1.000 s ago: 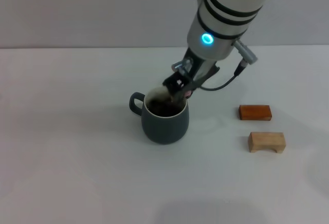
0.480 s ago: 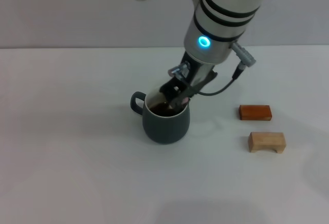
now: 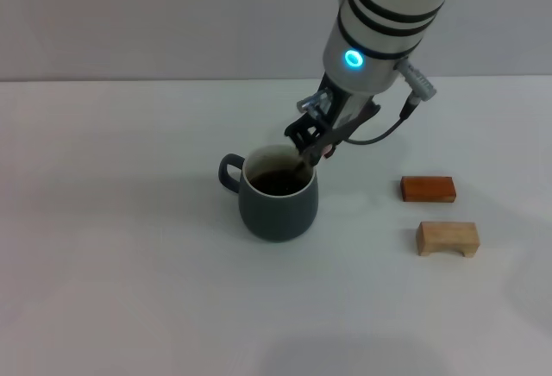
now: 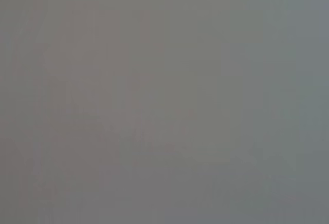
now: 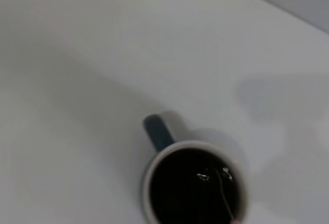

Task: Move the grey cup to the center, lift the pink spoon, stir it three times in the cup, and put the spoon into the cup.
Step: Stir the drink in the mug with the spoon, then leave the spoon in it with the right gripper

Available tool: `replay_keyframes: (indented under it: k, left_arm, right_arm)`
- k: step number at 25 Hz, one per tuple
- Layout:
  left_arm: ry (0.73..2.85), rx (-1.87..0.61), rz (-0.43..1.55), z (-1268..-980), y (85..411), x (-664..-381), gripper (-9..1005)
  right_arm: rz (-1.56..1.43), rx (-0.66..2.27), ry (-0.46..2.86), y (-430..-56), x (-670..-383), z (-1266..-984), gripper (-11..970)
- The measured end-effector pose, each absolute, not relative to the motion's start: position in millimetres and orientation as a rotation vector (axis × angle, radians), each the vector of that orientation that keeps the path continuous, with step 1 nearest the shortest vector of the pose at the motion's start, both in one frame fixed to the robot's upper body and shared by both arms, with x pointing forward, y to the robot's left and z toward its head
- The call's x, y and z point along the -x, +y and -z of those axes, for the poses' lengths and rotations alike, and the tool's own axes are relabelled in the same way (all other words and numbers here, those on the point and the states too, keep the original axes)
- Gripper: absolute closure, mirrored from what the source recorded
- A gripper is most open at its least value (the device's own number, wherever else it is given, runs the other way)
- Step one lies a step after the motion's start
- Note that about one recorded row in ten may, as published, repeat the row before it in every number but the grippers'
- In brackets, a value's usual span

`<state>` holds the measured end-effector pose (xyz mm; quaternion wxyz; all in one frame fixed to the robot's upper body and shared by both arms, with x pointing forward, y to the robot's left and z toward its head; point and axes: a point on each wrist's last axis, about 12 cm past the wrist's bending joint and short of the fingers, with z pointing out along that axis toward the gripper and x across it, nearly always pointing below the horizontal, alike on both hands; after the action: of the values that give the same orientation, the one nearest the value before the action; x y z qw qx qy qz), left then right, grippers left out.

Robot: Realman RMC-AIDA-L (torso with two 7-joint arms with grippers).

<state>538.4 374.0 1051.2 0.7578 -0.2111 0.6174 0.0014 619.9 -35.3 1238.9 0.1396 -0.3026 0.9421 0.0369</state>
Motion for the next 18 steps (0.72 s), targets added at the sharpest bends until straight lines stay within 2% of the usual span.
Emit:
replay_keyframes:
  k: [9, 18]
  left_arm:
    - [1.346, 0.46, -0.006, -1050.8, 374.8, -537.4, 983]
    - [1.332, 0.445, -0.016, -1051.8, 375.9, -534.6, 983]
  right_arm:
    - [-0.111, 0.915, 2.724, -27.9, -613.5, -1234.3, 829]
    - [0.109, 0.966, 2.607, -26.3, -618.0, -1220.7, 829]
